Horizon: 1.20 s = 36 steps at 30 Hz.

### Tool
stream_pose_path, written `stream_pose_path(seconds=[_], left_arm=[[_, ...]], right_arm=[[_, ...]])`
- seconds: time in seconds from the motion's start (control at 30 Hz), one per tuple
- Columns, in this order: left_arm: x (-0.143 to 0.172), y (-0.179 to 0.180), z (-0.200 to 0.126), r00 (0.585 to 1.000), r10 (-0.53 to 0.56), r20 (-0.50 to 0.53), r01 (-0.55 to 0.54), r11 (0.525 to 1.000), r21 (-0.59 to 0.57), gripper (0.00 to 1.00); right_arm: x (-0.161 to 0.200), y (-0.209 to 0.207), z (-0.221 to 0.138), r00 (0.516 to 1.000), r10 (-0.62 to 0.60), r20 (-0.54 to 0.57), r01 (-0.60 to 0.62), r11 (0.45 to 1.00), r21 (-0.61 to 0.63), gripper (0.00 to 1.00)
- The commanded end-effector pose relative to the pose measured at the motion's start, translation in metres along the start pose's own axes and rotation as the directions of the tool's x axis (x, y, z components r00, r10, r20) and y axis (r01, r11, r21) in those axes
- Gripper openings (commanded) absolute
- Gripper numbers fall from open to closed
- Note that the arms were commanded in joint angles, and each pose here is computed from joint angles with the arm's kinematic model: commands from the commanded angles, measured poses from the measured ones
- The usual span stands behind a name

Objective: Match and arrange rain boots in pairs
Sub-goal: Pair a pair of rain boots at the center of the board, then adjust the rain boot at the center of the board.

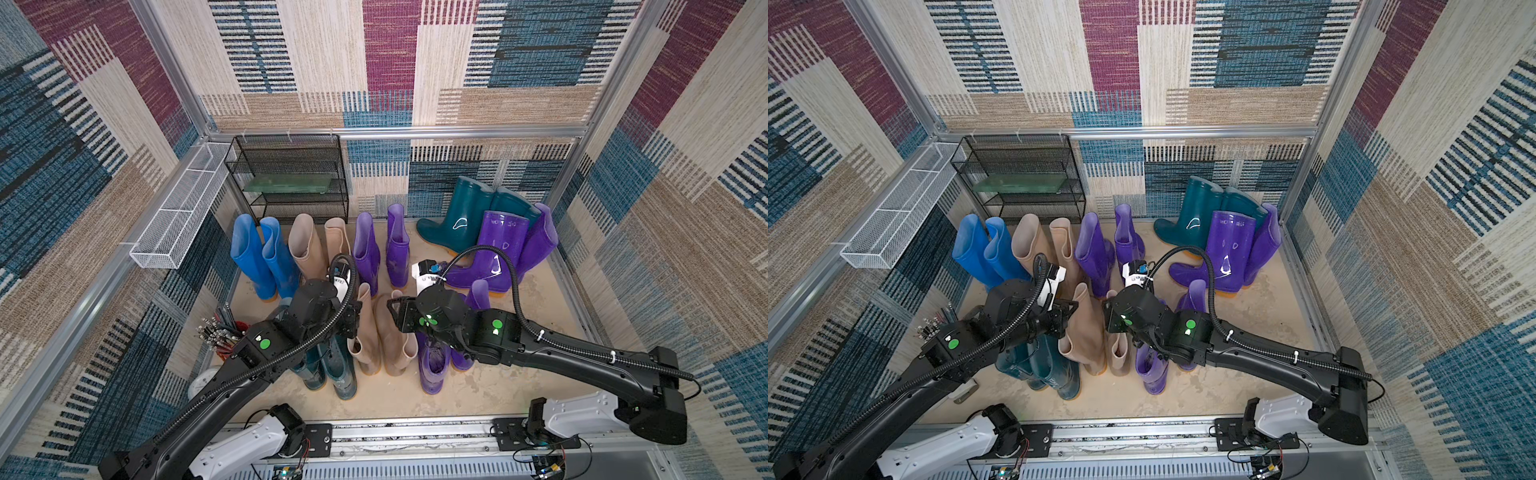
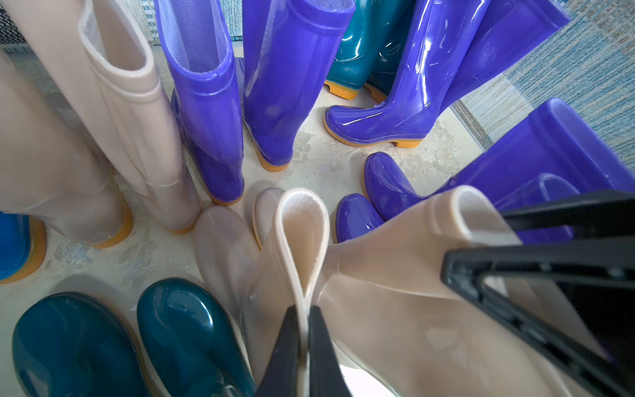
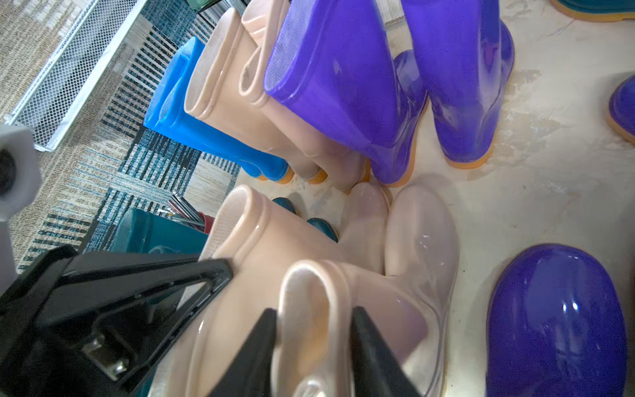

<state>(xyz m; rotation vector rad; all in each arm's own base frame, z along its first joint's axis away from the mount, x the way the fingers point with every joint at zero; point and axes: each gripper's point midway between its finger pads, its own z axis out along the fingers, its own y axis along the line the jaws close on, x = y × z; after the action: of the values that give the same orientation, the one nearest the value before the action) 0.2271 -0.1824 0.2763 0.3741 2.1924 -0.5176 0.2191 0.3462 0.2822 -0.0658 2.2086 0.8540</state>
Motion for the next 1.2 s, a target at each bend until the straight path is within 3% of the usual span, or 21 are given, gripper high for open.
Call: stream_pose_path(seconds=[0.0,0.1,0.2,0.33,0.47,0.63,0.73,0.83,0.93,1.17], left_arm=[[-0.02,-0.01,-0.006,0.997,0.012,0.07,-0.015,0.999,0.044,0.22],[-0.023,-0.01,-0.014,0.996,0.016,0.083,-0.02,0.999,0.042,0.42],[-0.031,-0.01,-0.025,0.994,0.026,0.108,-0.03,0.999,0.038,0.46],[-0.042,-0.013,-0.035,0.991,0.044,0.129,-0.05,0.998,0.045,0.5],[-0.06,-0.023,-0.041,0.986,0.071,0.154,-0.082,0.994,0.071,0.55],[-0.083,-0.045,-0.034,0.982,0.119,0.15,-0.139,0.981,0.133,0.56],[-0.096,-0.061,-0.023,0.974,0.154,0.167,-0.184,0.965,0.186,0.56],[-0.106,-0.076,-0.007,0.964,0.206,0.17,-0.242,0.942,0.232,0.57],[-0.114,-0.09,0.01,0.955,0.241,0.173,-0.281,0.919,0.275,0.58],[-0.123,-0.087,0.053,0.973,0.175,0.148,-0.214,0.924,0.317,0.59]], right_arm=[[-0.002,0.014,0.0,1.0,-0.012,-0.002,0.011,0.999,-0.035,0.62],[-0.011,0.016,-0.009,0.999,-0.049,0.019,0.049,0.999,-0.024,0.65],[-0.026,0.015,-0.021,0.994,-0.084,0.065,0.084,0.996,0.001,0.72],[-0.049,0.016,-0.037,0.975,-0.163,0.153,0.163,0.986,0.01,0.73],[-0.098,-0.004,-0.055,0.951,-0.205,0.229,0.188,0.978,0.094,0.73],[-0.182,-0.093,-0.082,0.913,-0.21,0.349,0.086,0.937,0.339,0.72],[-0.214,-0.164,-0.092,0.906,-0.16,0.391,-0.02,0.909,0.417,0.65],[-0.229,-0.227,-0.085,0.919,-0.103,0.38,-0.09,0.885,0.456,0.63],[-0.233,-0.273,-0.073,0.94,-0.091,0.33,-0.115,0.825,0.553,0.66],[-0.241,-0.335,-0.065,0.958,-0.13,0.256,-0.119,0.631,0.767,0.79]])
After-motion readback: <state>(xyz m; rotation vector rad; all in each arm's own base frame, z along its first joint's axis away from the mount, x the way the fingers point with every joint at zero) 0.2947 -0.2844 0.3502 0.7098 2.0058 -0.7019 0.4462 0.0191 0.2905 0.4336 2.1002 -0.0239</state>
